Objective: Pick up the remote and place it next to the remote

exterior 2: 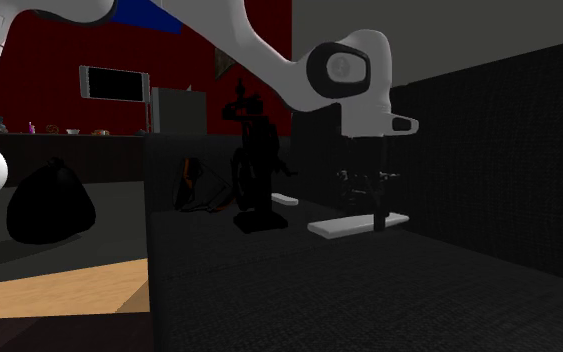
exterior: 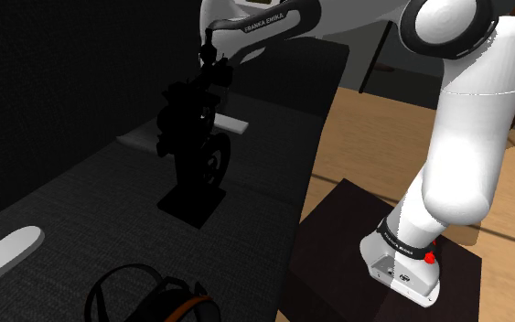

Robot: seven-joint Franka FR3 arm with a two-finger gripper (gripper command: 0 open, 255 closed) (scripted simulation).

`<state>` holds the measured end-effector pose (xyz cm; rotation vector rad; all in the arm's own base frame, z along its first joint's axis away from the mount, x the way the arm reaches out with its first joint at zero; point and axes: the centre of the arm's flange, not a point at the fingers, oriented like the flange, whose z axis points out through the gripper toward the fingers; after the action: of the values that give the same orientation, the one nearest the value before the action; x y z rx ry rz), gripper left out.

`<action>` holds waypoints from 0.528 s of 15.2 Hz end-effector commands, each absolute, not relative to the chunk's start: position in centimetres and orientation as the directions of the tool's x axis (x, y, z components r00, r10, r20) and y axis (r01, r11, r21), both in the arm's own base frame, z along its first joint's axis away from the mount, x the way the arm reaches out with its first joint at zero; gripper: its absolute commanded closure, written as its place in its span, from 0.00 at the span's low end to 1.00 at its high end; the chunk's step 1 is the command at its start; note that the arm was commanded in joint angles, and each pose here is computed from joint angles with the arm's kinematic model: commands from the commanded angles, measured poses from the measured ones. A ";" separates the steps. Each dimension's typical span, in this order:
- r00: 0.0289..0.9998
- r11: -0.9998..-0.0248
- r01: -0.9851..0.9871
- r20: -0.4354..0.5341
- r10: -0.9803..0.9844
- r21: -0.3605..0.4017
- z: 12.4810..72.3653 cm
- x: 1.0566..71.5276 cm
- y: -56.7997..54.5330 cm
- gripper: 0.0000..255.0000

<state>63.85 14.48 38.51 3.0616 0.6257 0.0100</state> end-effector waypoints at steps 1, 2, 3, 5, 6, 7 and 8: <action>0.920 -0.920 0.392 0.003 0.393 0.018 39.6 63.9 14.4 1.00; 0.920 -0.920 0.392 0.003 0.393 0.018 40.1 63.9 14.4 1.00; 0.920 -0.920 0.392 0.003 0.393 0.018 40.7 63.9 14.4 1.00; 0.920 -0.920 0.392 0.003 0.393 0.018 41.4 63.9 14.4 1.00; 0.920 -0.920 0.392 0.003 0.393 0.018 41.4 63.5 15.7 1.00; 0.920 -0.920 0.392 0.003 0.393 0.018 41.4 63.0 16.9 1.00; 0.920 -0.920 0.392 0.003 0.393 0.018 41.4 62.6 18.2 1.00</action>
<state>62.81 17.00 41.08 3.0613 0.6269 0.0098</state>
